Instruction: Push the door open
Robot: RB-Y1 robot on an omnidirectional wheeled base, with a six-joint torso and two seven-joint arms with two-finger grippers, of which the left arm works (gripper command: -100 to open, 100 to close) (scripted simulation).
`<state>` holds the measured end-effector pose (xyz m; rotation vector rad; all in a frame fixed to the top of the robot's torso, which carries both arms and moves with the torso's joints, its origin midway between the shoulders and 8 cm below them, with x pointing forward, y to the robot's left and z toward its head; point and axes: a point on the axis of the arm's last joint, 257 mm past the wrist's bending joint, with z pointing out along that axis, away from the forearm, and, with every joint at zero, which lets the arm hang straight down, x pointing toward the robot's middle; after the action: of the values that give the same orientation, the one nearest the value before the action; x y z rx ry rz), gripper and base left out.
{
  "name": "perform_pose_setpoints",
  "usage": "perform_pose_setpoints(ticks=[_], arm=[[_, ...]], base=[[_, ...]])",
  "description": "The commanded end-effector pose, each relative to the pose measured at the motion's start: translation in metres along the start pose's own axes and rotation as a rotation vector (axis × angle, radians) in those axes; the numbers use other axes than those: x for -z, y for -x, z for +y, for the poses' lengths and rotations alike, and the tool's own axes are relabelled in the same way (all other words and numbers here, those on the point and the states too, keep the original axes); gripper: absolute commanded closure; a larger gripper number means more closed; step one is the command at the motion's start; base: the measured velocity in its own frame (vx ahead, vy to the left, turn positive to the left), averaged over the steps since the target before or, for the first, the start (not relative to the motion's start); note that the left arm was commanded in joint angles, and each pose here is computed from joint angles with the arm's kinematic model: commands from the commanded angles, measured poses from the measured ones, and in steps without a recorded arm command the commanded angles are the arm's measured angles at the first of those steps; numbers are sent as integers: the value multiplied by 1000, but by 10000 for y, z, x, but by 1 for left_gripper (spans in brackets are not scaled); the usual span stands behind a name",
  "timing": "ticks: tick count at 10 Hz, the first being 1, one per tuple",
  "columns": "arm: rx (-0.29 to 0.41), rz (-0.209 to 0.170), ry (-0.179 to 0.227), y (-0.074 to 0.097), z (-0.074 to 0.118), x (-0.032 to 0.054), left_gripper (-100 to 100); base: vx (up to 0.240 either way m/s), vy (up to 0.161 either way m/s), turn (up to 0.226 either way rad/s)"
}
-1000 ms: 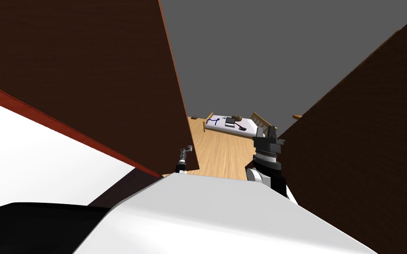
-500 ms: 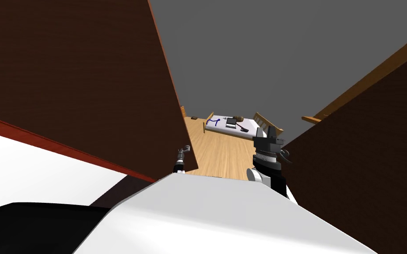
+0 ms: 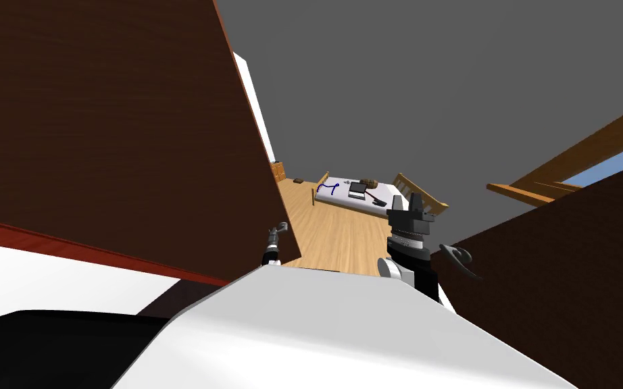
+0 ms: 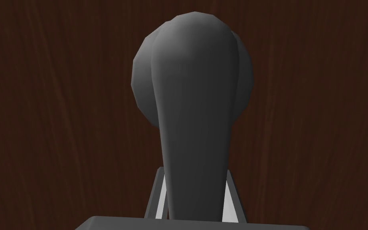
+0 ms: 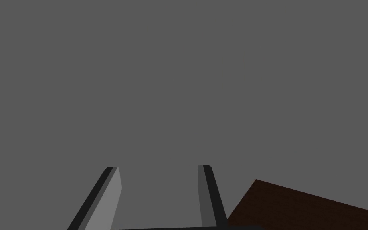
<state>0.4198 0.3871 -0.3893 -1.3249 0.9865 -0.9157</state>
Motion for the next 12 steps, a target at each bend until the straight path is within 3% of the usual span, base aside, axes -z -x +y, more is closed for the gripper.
perform_pose_setpoints(ticks=[1,3,6,12], arm=[[-10,-38,-22,221,-65,-23,100],[-10,-53,-22,288,-66,-23,100],[-2,-116,-20,519,-56,0,100],[27,-200,-8,738,6,84,100]], base=[[228,-32,42],[169,-32,44],[203,-35,76],[207,-36,73]])
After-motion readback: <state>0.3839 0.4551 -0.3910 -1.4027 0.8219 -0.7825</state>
